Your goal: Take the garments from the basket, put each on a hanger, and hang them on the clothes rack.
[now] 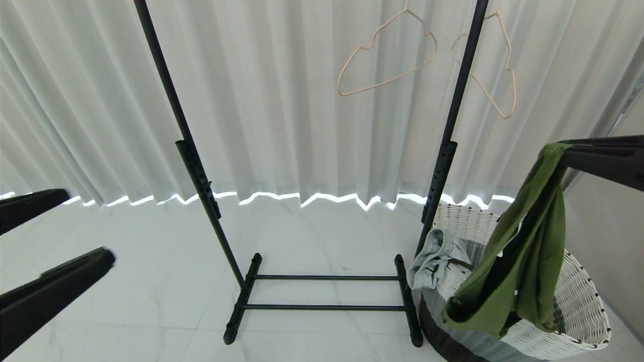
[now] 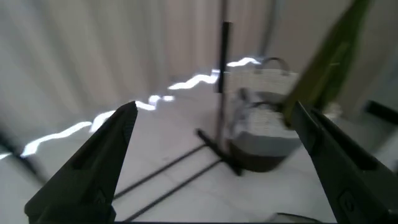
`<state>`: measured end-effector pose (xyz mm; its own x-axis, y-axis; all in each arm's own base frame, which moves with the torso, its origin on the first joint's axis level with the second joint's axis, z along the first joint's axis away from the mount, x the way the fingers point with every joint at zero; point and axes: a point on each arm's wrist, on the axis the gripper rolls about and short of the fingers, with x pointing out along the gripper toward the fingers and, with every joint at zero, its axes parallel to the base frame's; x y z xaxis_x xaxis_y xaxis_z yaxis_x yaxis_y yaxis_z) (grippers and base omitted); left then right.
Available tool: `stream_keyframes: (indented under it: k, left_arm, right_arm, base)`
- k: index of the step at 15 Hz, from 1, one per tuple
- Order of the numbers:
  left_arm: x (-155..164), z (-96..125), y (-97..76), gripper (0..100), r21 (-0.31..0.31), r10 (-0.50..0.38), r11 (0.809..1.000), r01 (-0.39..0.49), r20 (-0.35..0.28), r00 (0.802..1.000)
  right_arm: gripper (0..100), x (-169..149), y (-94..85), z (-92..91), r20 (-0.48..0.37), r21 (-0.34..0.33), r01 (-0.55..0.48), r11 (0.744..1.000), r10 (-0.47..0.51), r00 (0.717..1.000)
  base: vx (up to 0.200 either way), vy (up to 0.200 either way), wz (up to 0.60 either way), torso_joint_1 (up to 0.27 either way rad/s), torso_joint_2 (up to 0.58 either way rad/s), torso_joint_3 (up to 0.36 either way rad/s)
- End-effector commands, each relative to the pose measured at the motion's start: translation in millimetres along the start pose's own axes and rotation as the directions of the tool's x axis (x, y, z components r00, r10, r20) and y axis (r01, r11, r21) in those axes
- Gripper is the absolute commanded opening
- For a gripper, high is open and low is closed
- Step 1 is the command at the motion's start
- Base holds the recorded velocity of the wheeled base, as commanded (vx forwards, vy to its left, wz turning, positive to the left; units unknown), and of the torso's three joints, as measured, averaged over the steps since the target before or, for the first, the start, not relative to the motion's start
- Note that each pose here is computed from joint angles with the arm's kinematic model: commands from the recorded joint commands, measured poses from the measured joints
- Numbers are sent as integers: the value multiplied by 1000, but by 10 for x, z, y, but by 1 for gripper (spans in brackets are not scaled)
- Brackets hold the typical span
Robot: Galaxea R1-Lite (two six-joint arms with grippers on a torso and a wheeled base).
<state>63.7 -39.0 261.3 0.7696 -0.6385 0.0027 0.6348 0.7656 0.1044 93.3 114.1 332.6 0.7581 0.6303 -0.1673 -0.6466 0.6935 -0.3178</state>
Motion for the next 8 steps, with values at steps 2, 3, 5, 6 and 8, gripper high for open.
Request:
stream_keyframes:
  k: [2,3,5,6,8]
  left_arm:
    - [1015,-27,-297,100,-201,-304,942,270,-168,938]
    - [1164,-97,-428,100,-236,-352,923,304,-200,914]
    - [1316,-193,-591,100,-263,-391,907,329,-238,889]
    - [1441,-295,-769,100,-274,-440,889,368,-287,851]
    - [1594,-481,-944,100,-282,-476,875,393,-362,801]
  right_arm:
    - [0,164,166,17,-12,-2,-80,997,80,997]
    - [0,183,225,19,-14,1,-110,994,110,994]
    - [0,225,263,33,-17,9,-124,992,124,992]
    - [0,247,297,35,-18,9,-138,990,138,990]
    - [0,251,362,37,-18,14,-170,985,170,985]
  base:
    - [0,0,0,0,0,0]
    - [0,0,0,0,0,0]
    - [0,0,0,0,0,0]
    - [0,0,0,0,0,0]
    - [0,0,0,0,0,0]
